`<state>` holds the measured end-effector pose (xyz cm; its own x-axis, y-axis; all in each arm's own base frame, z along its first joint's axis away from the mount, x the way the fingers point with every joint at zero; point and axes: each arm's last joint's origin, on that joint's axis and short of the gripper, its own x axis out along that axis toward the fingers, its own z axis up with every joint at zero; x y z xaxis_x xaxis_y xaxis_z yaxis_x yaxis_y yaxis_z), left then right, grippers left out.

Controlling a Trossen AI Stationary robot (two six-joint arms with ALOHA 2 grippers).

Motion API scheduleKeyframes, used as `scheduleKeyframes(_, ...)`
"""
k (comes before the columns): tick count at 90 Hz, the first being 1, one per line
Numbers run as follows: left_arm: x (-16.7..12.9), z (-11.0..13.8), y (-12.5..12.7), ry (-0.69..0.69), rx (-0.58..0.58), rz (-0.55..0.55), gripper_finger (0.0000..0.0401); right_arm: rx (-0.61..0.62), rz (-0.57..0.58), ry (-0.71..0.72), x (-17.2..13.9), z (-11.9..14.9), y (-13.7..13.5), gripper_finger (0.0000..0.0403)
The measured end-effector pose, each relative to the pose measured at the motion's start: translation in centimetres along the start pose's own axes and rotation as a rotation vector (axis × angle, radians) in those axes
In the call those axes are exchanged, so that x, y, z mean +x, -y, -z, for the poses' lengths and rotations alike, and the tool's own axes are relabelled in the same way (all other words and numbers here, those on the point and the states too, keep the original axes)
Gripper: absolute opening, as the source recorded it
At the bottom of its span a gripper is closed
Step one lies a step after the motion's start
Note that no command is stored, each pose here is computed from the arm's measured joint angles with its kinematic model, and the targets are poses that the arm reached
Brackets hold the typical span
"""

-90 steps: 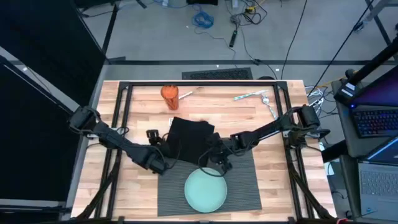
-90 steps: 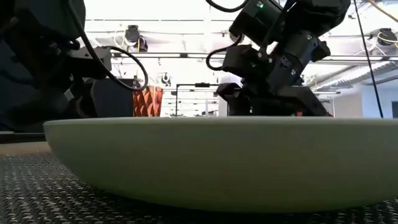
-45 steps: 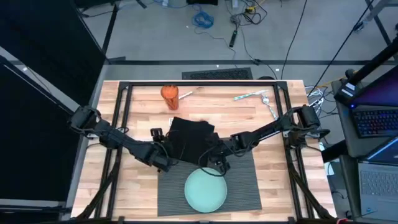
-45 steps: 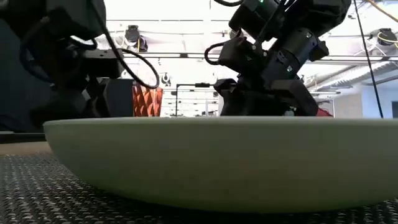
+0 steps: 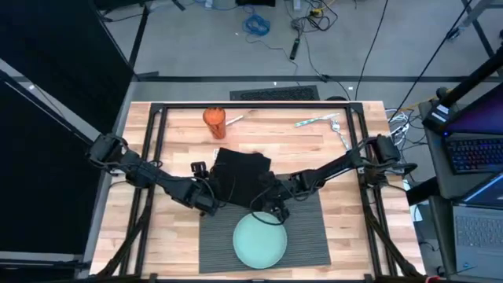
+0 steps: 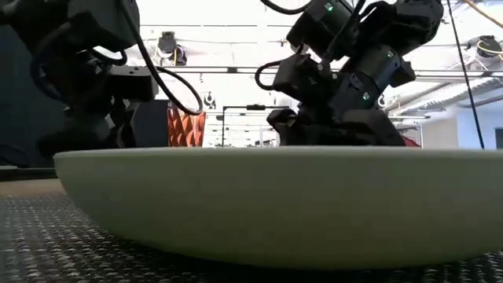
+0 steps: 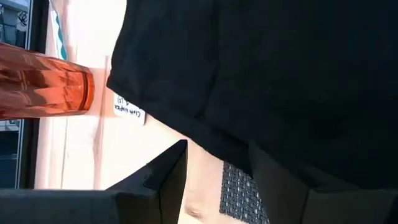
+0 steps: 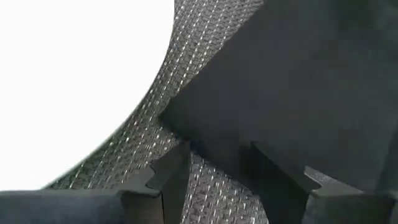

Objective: Set table place
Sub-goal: Fold the black napkin

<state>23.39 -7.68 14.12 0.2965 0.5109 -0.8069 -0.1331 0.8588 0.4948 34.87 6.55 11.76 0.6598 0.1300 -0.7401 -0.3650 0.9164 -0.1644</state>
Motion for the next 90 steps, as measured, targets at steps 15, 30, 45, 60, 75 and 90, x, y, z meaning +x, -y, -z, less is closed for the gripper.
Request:
scheduleKeyframes(15, 0.0, 0.03, 0.06, -0.009, 0.0, 0.02, 0.0157, 0.008, 0.008, 0.006, -0.01, -0.07, 0.04, 0.0133)
scheduleKeyframes(30, -0.01, 0.04, 0.06, -0.011, 0.001, 0.025, 0.0157, 0.045, 0.011, 0.008, -0.1, -0.13, 0.1, 0.0056)
scheduleKeyframes(45, -0.01, 0.04, 0.08, -0.013, 0.001, 0.03, 0.0127, 0.051, 0.012, 0.008, -0.1, -0.12, 0.1, 0.0008)
scheduleKeyframes(60, -0.01, 0.08, 0.16, -0.026, 0.001, 0.059, 0.0034, 0.06, 0.013, 0.008, -0.1, -0.12, 0.16, 0.0003)
scheduleKeyframes(75, -0.02, 0.09, 0.2, -0.031, 0.0, 0.071, 0.0003, 0.061, 0.014, 0.008, -0.1, -0.12, 0.16, 0.0001)
scheduleKeyframes(90, -0.4, -0.17, -0.03, -0.019, -0.027, 0.064, 0.0001, 0.061, 0.014, 0.008, -0.11, -0.13, 0.16, 0.0)
